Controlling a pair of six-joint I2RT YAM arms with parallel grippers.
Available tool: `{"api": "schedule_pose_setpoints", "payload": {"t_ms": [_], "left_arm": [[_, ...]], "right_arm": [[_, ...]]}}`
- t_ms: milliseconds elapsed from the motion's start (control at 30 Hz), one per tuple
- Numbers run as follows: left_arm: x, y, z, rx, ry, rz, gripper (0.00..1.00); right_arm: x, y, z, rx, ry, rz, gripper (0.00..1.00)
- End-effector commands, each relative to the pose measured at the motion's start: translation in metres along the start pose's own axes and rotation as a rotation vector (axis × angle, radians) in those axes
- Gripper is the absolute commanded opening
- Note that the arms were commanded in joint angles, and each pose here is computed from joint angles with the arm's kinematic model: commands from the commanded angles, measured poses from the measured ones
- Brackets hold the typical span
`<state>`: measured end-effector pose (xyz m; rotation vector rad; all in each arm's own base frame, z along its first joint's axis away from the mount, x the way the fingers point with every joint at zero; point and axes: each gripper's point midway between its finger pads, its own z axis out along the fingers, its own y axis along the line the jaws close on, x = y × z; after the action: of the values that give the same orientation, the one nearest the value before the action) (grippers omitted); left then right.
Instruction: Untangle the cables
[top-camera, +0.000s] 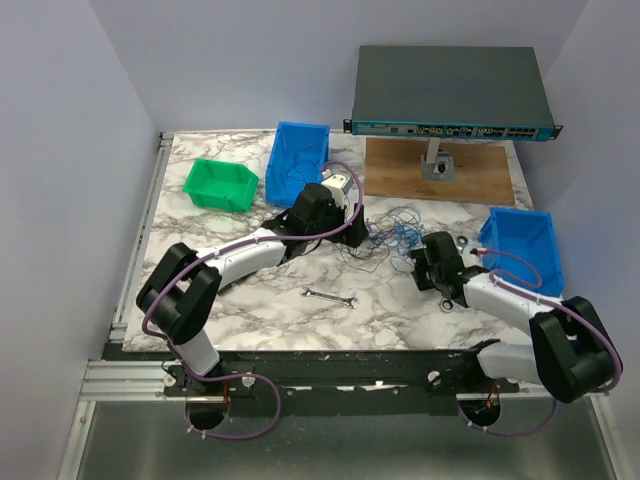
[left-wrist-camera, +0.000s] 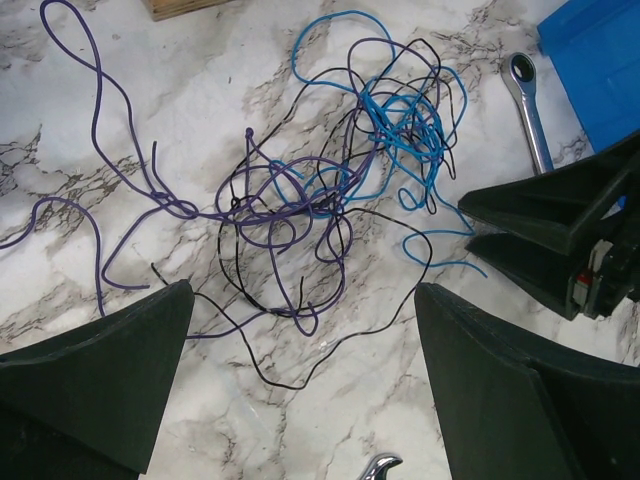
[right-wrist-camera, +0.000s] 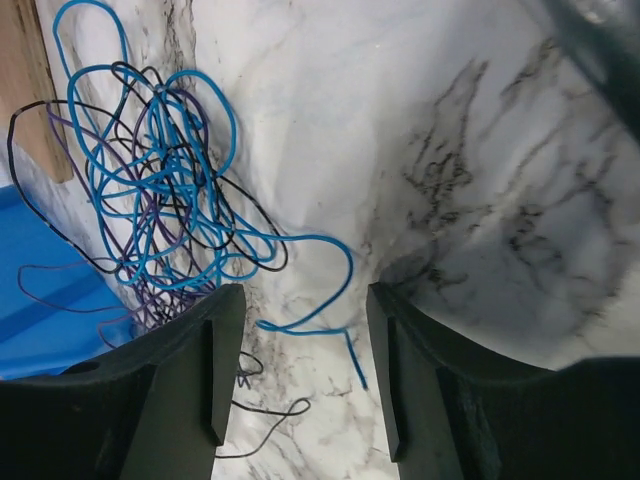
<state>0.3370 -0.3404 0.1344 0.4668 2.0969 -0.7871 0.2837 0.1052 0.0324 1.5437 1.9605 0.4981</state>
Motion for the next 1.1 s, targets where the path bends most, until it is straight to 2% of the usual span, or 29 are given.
{"api": "schedule_pose_setpoints", "payload": {"t_ms": [0, 33, 67, 167, 200, 300, 467, 600, 700, 933, 1067], "left_arm": [[-0.012, -0.009, -0.007, 0.025, -0.041, 0.022, 0.95], [-0.012, -0.009, -0.007, 0.026, -0.041, 0.023, 0.95], [-0.012, -0.009, -0.007, 0.026, -0.042, 0.023, 0.95], [-0.012, -0.007, -0.008, 0.019, -0.043, 0.026, 0.95], [-0.012, -0.007, -0.008, 0.018, -0.044, 0.028, 0.95], [-0.013, -0.008, -0.008, 0.022, -0.046, 0.027, 0.95], [-0.014, -0.015, -0.009, 0.06, -0.055, 0.031, 0.95], [-0.019, -0.04, -0.021, 0.206, -0.111, 0.058, 0.95], [-0.021, -0.044, -0.027, 0.23, -0.145, 0.068, 0.95], [-0.029, -0.062, -0.05, 0.341, -0.254, 0.102, 0.95], [-0.035, -0.064, -0.064, 0.357, -0.334, 0.119, 0.95]], "right_arm": [[0.011, 0.007, 0.015, -0.013, 0.042, 0.056, 0.57], [0.013, 0.006, 0.019, -0.006, 0.048, 0.056, 0.51], [0.016, 0.004, 0.021, 0.005, 0.057, 0.053, 0.41], [0.015, 0.01, 0.019, 0.013, 0.058, 0.025, 0.02], [0.013, 0.018, 0.015, -0.002, 0.047, -0.001, 0.01], [0.009, 0.058, -0.001, -0.116, 0.039, -0.23, 0.01], [0.007, 0.126, -0.051, -0.254, 0.033, -0.437, 0.01], [0.015, 0.188, -0.112, -0.506, 0.068, -0.498, 0.01], [0.025, 0.226, -0.156, -0.644, 0.136, -0.544, 0.01], [0.032, 0.288, -0.242, -0.861, 0.226, -0.578, 0.01], [0.038, 0.303, -0.272, -0.923, 0.295, -0.577, 0.01]]}}
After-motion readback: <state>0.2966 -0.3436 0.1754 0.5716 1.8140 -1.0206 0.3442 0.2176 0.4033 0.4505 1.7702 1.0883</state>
